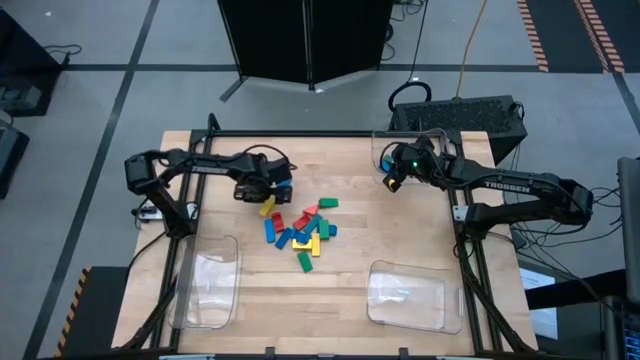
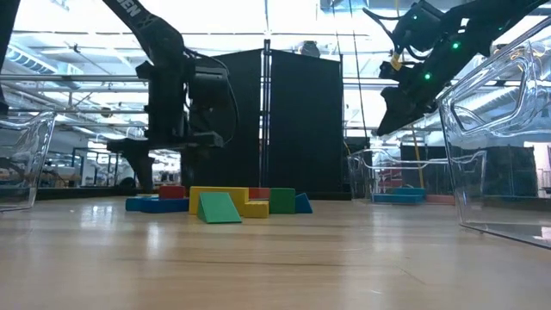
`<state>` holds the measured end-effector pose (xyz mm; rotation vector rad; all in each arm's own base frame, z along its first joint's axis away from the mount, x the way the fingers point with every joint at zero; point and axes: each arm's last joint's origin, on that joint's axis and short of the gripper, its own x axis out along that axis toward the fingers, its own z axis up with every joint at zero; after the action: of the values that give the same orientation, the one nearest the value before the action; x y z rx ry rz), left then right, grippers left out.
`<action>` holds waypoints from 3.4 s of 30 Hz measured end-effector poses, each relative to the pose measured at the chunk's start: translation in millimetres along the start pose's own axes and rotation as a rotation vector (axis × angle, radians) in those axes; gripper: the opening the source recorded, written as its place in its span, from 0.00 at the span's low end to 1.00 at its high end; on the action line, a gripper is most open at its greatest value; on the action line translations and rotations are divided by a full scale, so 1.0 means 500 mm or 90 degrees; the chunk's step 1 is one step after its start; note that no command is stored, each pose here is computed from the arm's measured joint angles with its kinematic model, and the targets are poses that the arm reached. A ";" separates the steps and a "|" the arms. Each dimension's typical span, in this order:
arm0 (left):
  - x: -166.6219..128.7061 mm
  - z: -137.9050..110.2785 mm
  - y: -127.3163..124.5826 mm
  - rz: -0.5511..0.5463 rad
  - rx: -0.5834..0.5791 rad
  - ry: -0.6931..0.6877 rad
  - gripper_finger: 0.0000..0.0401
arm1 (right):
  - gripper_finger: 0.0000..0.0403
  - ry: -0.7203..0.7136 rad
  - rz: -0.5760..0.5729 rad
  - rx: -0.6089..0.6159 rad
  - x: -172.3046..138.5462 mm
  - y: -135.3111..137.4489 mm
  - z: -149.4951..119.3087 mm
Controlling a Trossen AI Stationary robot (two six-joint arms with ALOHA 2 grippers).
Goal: Sort blocks by size
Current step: Put the yellow rectangle block into the top transparent bin
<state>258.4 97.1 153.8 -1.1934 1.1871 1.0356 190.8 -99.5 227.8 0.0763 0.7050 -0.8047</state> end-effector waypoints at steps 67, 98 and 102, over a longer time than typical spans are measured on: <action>-0.125 0.021 -0.190 -0.502 0.792 -0.197 0.25 | 0.40 -0.206 0.279 -0.391 -0.011 0.155 0.010; -0.111 0.006 -0.172 -0.472 0.956 -0.170 0.25 | 0.40 -0.311 0.325 -0.667 0.050 0.284 0.086; -0.111 0.007 -0.172 -0.472 0.958 -0.173 0.25 | 0.40 -0.314 0.345 -0.671 0.048 0.293 0.082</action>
<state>337.4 92.4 219.1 -0.1633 0.8079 -0.3397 324.9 -24.6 216.4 -0.8270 0.5228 0.1390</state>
